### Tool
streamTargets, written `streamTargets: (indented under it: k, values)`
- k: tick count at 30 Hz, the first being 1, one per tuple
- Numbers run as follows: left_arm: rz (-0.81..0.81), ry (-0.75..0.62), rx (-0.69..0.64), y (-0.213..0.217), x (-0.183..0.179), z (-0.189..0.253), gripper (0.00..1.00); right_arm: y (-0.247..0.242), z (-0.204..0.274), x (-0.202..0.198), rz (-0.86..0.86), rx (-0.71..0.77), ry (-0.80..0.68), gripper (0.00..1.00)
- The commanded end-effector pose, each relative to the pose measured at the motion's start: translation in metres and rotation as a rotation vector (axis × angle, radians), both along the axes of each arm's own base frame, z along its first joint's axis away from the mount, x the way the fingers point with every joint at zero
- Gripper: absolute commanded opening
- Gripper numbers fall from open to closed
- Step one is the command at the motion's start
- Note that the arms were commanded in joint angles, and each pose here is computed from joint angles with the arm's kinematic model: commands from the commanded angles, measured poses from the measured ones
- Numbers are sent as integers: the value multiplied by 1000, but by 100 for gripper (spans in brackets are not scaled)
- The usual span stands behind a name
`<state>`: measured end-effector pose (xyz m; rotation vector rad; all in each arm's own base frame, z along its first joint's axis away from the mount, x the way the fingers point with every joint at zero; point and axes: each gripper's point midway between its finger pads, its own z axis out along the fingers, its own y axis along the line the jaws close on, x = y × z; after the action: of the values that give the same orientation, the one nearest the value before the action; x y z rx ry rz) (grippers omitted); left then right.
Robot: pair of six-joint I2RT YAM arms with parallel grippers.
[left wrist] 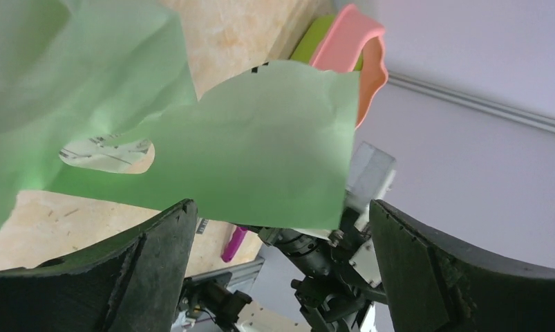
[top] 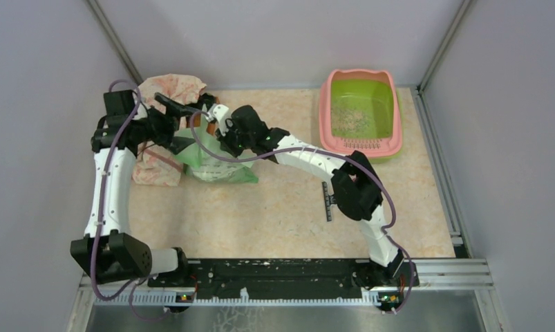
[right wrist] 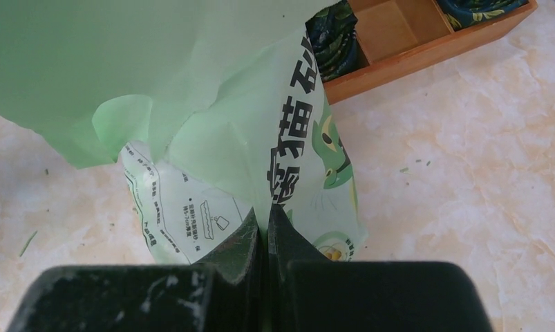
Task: Fill the litter box with clean litter
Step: Close the cat litter bag at the center of the board.
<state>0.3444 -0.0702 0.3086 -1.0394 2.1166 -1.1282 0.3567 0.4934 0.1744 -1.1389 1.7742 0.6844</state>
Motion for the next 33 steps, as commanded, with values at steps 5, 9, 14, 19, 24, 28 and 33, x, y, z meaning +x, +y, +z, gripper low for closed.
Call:
streamTargets:
  k: [5,9,14,19,24,28,33]
  values:
    - [10,227,11,-24,-2,-66,99,3,66,-3,7,115,-79,0]
    - [21,274,51,-19,-4,-89,99,3,61,-2,11,106,-78,0]
    - [11,362,132,-9,-11,-113,99,3,59,-3,13,106,-78,0]
    - [-53,197,168,-12,-8,-94,91,4,56,0,14,90,-80,0]
    - [-99,60,194,-16,-15,-92,57,5,55,3,20,92,-68,0]
    - [-178,97,160,-26,-33,-116,27,5,55,4,22,92,-64,0]
    - [-233,170,174,-29,-63,-147,25,4,54,7,24,88,-55,0]
